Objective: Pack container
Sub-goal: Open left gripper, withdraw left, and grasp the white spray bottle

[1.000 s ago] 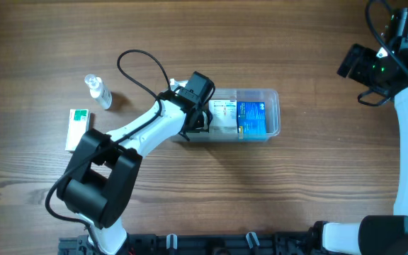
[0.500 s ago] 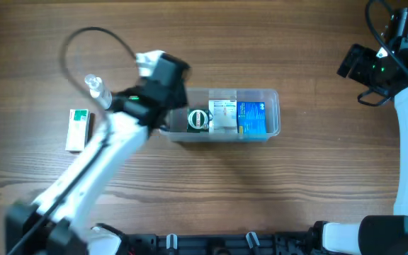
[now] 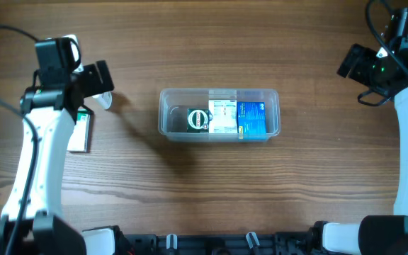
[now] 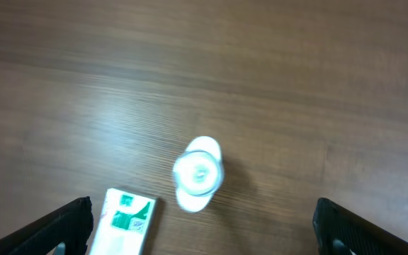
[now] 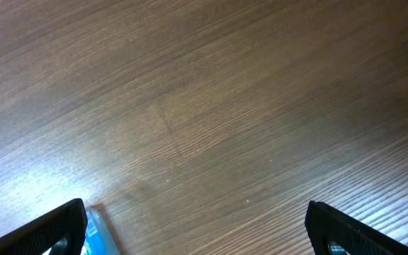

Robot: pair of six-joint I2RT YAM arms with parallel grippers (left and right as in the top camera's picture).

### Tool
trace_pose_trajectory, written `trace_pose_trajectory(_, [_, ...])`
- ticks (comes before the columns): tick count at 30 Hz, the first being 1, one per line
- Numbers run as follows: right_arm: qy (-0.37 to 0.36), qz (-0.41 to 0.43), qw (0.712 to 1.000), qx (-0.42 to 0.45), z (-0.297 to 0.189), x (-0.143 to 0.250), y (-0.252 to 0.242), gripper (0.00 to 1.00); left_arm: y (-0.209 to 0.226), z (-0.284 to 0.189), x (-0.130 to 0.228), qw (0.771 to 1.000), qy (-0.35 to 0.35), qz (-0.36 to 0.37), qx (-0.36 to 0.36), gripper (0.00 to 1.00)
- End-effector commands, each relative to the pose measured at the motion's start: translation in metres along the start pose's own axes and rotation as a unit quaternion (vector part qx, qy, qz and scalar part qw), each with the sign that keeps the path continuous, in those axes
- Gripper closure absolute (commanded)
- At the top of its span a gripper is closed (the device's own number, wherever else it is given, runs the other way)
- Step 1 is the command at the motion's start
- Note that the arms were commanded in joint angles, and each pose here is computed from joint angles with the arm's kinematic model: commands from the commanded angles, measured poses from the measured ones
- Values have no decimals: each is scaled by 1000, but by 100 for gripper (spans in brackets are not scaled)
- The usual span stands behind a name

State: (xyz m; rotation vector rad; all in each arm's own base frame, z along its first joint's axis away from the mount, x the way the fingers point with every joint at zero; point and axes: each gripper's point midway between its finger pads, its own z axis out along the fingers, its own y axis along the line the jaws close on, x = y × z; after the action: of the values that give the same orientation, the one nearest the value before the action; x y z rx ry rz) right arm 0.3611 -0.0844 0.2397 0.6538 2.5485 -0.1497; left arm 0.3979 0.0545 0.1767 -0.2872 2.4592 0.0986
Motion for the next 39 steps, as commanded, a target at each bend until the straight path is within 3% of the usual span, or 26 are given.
trace_pose_trajectory(1, [-10, -6, 1000, 1, -4, -4, -1, 0, -14, 24, -2, 998, 8, 51, 40, 0])
trace_pose_trajectory(12, [-10, -6, 1000, 1, -4, -4, -1, 0, -5, 78, 35, 995, 85, 57, 11, 2])
trace_pose_trajectory(13, [-10, -6, 1000, 1, -4, -4, -1, 0, -6, 79, 36, 995, 86, 57, 11, 3])
trace_pose_trajectory(15, [-10, -6, 1000, 1, -4, -4, -1, 0, -6, 84, 37, 994, 88, 57, 11, 15])
trace_pose_trajectory(23, [-10, -6, 1000, 1, -4, -4, -1, 0, -6, 85, 33, 995, 80, 57, 11, 22])
trace_pose_trajectory(33, [-10, -6, 1000, 1, -4, -4, -1, 0, -6, 100, 46, 992, 100, 73, 11, 17])
trace_pose_trajectory(35, [-10, -6, 1000, 1, -4, -4, -1, 0, -6, 100, 46, 992, 100, 73, 11, 28])
trace_pose_trajectory(39, [-10, -6, 1000, 1, -4, -4, -1, 0, -5, 100, 46, 992, 100, 73, 8, 39])
